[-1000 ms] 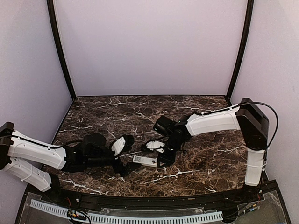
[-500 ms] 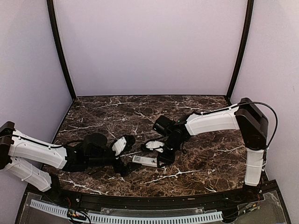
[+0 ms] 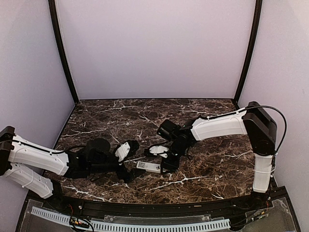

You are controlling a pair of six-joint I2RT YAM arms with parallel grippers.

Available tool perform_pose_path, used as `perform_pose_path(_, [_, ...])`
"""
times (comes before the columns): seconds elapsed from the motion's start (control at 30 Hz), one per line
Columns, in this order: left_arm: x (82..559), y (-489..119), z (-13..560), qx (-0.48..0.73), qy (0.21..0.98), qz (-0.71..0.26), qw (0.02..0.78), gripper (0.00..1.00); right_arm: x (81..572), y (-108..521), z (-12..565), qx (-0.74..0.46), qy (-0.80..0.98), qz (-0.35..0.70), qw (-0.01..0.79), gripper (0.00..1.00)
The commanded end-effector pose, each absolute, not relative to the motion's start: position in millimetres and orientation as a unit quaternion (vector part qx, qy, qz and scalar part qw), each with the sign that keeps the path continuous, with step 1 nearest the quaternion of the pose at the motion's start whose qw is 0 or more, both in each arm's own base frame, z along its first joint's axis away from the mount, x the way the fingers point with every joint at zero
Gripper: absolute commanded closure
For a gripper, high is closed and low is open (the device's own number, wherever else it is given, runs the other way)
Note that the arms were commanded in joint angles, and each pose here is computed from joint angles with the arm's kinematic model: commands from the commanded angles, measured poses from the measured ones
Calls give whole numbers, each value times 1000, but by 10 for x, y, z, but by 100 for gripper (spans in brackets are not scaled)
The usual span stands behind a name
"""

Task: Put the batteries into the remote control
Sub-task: Place the battery cover on the remote control without the battery cover, then adjust the battery cover on the remote control without the battery cover.

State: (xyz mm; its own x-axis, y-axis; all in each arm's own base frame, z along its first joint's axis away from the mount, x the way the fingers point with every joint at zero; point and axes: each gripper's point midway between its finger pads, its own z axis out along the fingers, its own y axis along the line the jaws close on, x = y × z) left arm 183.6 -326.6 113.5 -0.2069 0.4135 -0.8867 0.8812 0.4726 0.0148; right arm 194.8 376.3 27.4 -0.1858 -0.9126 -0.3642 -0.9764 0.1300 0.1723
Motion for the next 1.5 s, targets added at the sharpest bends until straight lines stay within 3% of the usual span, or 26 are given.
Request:
perform_pose_path(0.0, [1814,-3217,1153,431,733,-267,454,4,1973,3911,425,-639,734,203,107,48])
perform_pose_path(0.33, [1895,-3181,1200,389,746,-273,467,2,1994,4033,986,-630,718,251,157,43])
perform_pose_path(0.5, [2103,-3007,1094,309,798,-239,458,2,2138,3984,1354,-578,740,282,195,43])
perform_pose_path(0.6, [2255,-2822,969,231,842,-219,436,2,2357,3845,1554,-500,787,280,229,44])
perform_pose_path(0.8, [2361,-2582,793,137,887,-217,384,11,2432,3330,1267,-260,914,261,171,49])
perform_pose_path(0.93, [2310,-2775,760,193,880,-230,367,14,2353,3400,1186,-259,903,299,168,49])
perform_pose_path(1.07, [2198,-3028,873,293,837,-232,400,17,2422,3539,1057,-303,898,288,140,50])
perform_pose_path(1.23, [1690,-3440,859,508,706,-217,442,18,2592,3549,893,-297,910,260,127,68])
perform_pose_path(1.33, [1602,-3563,729,546,687,-224,425,26,2640,3509,714,-290,922,232,113,79])
perform_pose_path(1.47, [1510,-3731,535,584,664,-238,401,46,2559,3572,543,-295,918,248,92,90])
